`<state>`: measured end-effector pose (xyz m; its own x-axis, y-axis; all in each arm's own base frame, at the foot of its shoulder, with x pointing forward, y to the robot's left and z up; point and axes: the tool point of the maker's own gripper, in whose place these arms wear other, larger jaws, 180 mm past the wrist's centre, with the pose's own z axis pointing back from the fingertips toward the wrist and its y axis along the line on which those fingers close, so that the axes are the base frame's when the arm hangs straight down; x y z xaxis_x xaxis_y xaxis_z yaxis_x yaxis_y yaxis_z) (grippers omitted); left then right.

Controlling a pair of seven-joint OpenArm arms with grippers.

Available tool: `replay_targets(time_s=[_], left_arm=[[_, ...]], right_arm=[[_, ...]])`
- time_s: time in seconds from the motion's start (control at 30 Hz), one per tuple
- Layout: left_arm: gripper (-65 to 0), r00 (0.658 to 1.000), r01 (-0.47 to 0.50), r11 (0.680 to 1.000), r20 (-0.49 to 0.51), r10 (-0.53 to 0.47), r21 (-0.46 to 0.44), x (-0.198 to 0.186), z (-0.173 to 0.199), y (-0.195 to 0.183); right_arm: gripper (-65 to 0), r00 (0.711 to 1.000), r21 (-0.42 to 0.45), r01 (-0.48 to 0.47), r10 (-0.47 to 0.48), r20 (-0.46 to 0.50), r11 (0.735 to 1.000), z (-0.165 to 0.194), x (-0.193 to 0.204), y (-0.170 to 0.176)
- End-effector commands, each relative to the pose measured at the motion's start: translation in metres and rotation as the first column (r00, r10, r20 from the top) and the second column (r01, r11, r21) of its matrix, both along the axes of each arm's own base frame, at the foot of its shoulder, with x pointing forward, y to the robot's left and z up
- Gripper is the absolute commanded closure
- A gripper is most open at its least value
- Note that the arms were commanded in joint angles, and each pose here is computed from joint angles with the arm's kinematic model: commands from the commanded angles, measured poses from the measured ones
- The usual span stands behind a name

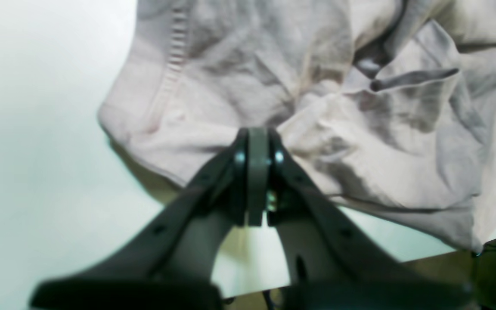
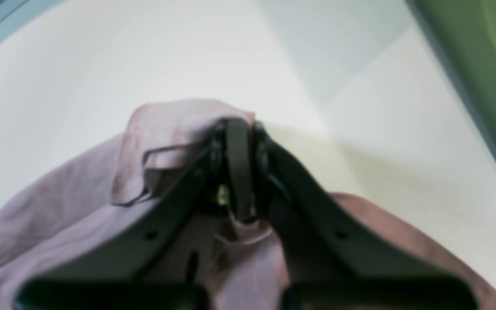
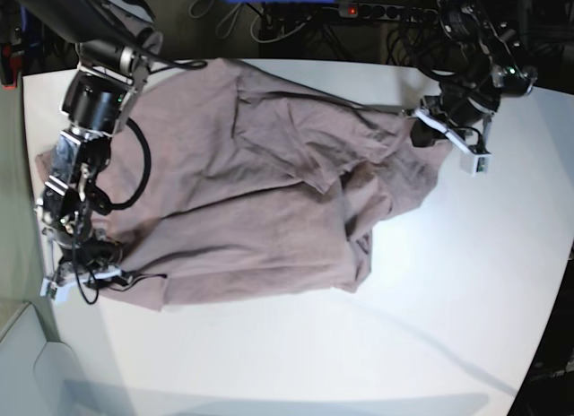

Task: Layout the t-shirt on the table in an organized manner, then fold the t-shirt properly
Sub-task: 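Grasp the shirt with the right gripper and pull it outward to flatten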

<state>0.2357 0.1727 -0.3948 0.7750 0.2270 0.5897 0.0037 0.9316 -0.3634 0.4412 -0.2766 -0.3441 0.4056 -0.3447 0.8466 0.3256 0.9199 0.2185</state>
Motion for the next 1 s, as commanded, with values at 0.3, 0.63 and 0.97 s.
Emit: replay_targets(time_s=[0.3, 0.63, 0.97], left_arm=[[-0.9, 0.977, 0.031, 0.999, 0.214, -0.022, -0.040, 0.018, 0.062, -0.009], [-1.0, 0.961, 0.035, 0.999, 0.275, -0.023, -0.039, 0.048, 0.078, -0.004], [-1.0, 0.976, 0.107, 0.990, 0.199, -0.086, -0.095, 0.077, 0.044, -0.034]], right_arm=[[-35.0, 0.997, -0.010, 0.072, -0.072, 0.017, 0.997, 0.022, -0.010, -0.036], [-36.9, 0.999, -0.025, -0.026, 0.027, 0.041, 0.999, 0.054, -0.032, 0.020], [-4.7, 0.973, 0.047, -0.216, 0.219, -0.070, 0.975, -0.001, -0.061, 0.119]])
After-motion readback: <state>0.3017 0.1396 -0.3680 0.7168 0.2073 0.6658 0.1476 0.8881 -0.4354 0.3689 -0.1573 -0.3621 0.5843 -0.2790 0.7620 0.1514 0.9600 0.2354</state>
